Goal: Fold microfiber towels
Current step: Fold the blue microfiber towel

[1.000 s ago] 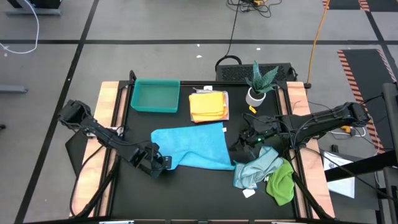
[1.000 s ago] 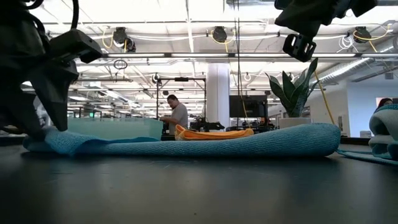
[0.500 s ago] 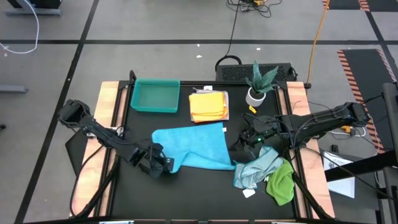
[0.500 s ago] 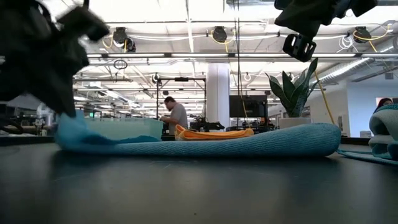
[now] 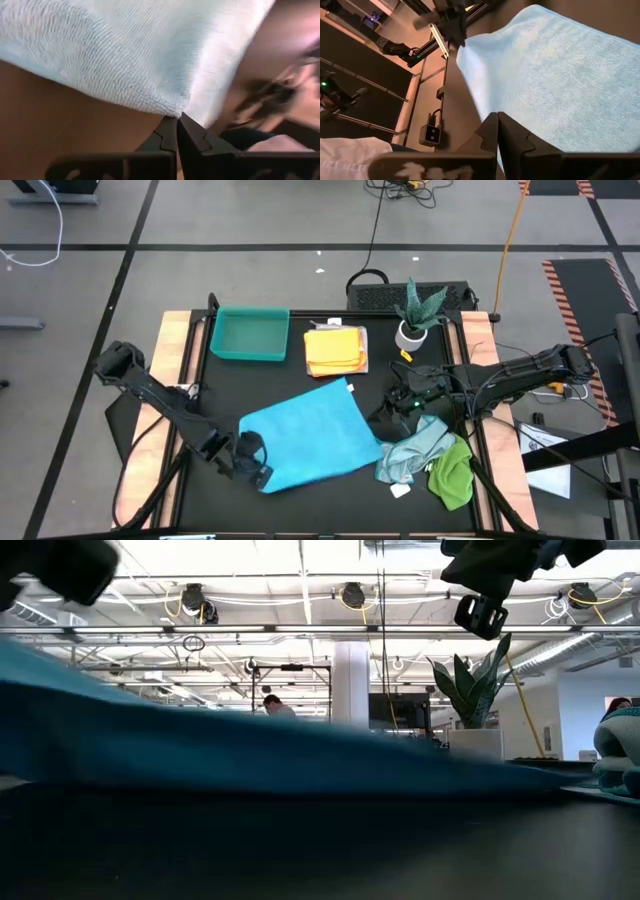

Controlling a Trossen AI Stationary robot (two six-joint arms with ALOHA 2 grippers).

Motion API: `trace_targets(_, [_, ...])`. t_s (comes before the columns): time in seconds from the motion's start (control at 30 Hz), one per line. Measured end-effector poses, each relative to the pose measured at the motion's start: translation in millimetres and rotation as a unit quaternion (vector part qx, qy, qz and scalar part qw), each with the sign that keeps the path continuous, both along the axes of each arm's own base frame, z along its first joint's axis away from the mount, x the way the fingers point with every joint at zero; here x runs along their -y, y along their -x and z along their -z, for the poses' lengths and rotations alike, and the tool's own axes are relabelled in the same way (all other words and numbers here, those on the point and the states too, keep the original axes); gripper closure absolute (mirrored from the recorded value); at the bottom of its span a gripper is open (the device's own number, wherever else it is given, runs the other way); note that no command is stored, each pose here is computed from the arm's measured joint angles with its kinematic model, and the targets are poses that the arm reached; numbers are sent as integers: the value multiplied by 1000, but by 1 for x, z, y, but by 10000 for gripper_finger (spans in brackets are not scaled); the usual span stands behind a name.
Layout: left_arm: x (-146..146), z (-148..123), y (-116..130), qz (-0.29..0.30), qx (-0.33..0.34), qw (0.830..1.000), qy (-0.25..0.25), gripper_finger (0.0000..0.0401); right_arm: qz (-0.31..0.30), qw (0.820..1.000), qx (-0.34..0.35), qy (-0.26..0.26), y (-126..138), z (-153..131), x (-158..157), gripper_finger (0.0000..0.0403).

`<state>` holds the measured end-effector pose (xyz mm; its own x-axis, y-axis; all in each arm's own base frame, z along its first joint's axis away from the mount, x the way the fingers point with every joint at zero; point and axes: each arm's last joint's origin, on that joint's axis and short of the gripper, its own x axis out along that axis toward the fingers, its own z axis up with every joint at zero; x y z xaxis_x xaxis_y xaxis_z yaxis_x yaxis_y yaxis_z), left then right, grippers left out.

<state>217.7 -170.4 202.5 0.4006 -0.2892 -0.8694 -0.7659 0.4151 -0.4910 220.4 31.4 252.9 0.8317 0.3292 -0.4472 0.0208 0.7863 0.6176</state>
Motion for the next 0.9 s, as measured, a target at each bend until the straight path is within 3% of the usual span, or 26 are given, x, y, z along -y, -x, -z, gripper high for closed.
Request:
trace_targets(0.13, [13, 16, 4, 0, -32, 999, 20, 394, -1, 1000, 1, 2, 0, 0, 0, 403])
trace_targets(0.3, [27, 20, -3, 12, 4, 999, 49, 364, -2, 1000, 2, 4, 0, 0, 0, 403])
trace_targets(0.47, [25, 22, -1, 21, -6, 999, 36, 319, -2, 1000, -3, 4, 0, 1, 0, 403])
trace_targets(0.6, [22, 26, 5, 37, -51, 998, 30, 284, -2, 1000, -2, 4, 0, 1, 0, 403])
trace_targets(0.77, [11, 31, 11, 8, -95, 995, -23, 248, -2, 1000, -12, 6, -7, 7, -1, 403])
trace_targets(0.9, [-4, 33, 6, -32, -100, 992, -65, 231, -4, 999, -37, 14, -30, 32, -3, 403])
